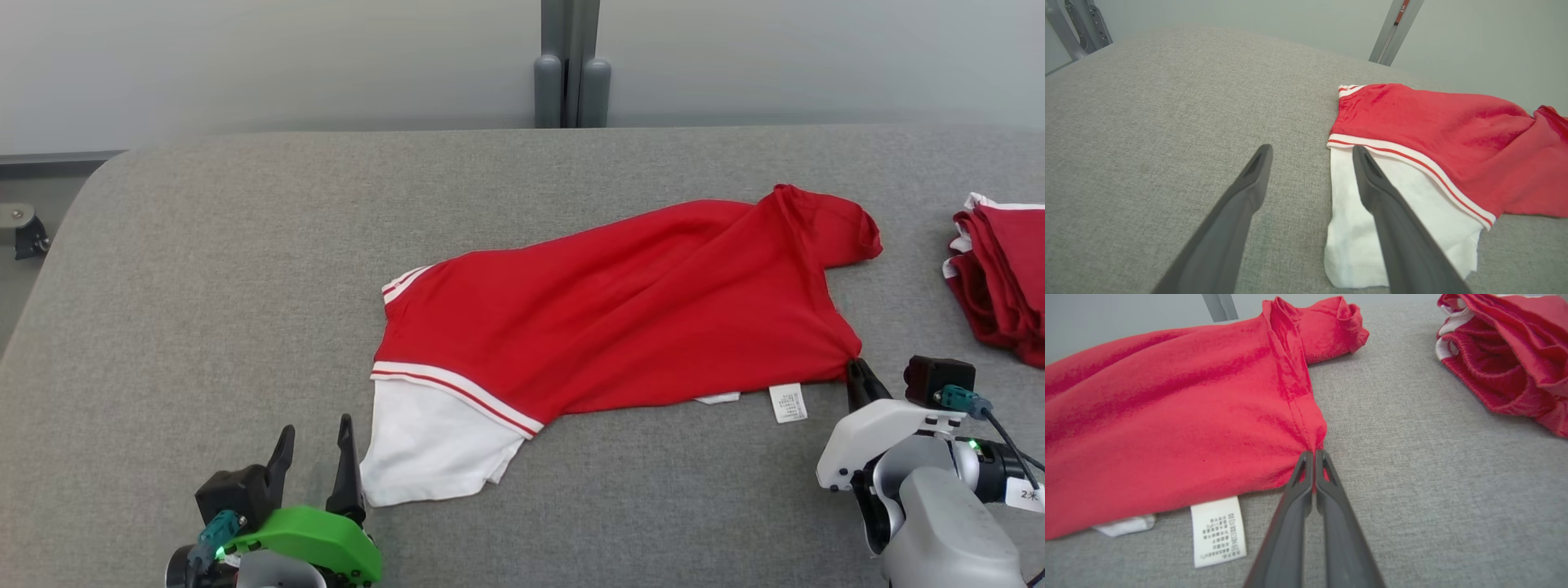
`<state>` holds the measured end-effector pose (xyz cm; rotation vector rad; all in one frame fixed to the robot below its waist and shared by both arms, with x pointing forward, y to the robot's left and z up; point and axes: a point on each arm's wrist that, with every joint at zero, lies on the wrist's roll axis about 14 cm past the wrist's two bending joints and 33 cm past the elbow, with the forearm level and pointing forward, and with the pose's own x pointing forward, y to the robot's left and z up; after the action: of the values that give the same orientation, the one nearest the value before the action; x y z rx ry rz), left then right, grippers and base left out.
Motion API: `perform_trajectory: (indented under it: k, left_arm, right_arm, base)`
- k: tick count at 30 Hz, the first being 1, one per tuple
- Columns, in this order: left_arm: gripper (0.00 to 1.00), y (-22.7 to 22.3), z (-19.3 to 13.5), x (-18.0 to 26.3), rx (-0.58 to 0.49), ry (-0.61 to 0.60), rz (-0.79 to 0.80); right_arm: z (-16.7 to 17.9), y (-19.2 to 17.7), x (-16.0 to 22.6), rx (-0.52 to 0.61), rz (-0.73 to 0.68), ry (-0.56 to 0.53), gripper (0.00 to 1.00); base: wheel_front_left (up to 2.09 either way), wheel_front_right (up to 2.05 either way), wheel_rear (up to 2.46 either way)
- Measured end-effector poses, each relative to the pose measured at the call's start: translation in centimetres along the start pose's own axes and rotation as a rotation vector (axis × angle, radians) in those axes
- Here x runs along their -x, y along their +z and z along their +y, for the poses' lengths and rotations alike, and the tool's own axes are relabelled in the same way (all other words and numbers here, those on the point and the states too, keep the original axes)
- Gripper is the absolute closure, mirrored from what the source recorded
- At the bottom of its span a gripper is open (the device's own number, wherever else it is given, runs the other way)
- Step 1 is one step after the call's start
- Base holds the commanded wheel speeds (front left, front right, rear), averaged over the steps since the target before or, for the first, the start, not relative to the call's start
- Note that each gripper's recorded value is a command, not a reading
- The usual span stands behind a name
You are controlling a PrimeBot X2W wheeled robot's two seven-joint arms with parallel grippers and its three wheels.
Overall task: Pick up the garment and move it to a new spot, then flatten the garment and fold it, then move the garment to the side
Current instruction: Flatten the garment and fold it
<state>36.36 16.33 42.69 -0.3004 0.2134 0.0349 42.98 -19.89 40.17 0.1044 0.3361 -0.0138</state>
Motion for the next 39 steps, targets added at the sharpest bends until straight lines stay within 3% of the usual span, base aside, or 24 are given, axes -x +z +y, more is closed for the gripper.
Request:
perform_trajectory:
  k: [11, 12, 13, 24, 32, 39]
  left_arm:
    - [0.0, 0.1, -1.5, -0.2, 0.003, -0.042, -0.002]
    - [0.0, 0.2, -1.6, -0.2, 0.003, -0.045, -0.007]
    - [0.0, 0.3, -1.7, -0.2, 0.003, -0.048, -0.011]
    - [0.0, 1.8, -2.8, 0.9, 0.019, -0.081, -0.079]
    - [0.0, 2.4, -4.2, 2.1, 0.03, -0.125, -0.111]
    - [0.0, 1.7, -3.9, 3.4, 0.023, -0.115, -0.107]
  right_arm:
    - [-2.1, -1.7, 2.9, -0.007, 0.01, -0.032, 1.0]
    - [-2.3, -1.6, 2.9, -0.01, 0.005, -0.036, 0.44]
    - [-2.4, -1.3, 3.0, -0.012, -0.005, -0.038, 0.0]
    - [-3.0, 0.7, 5.3, -0.009, -0.119, -0.051, 0.0]
    - [0.0, 5.9, 7.5, 0.007, -0.327, 0.019, 0.0]
    - [2.4, 7.3, 9.5, 0.002, -0.401, 0.083, 0.0]
  base:
    - [0.0, 0.0, 0.0]
    - [0.0, 0.0, 0.0]
    - [0.0, 0.0, 0.0]
    - [0.0, 0.0, 0.0]
    - [0.0, 0.0, 0.0]
    - [0.0, 0.0, 0.0]
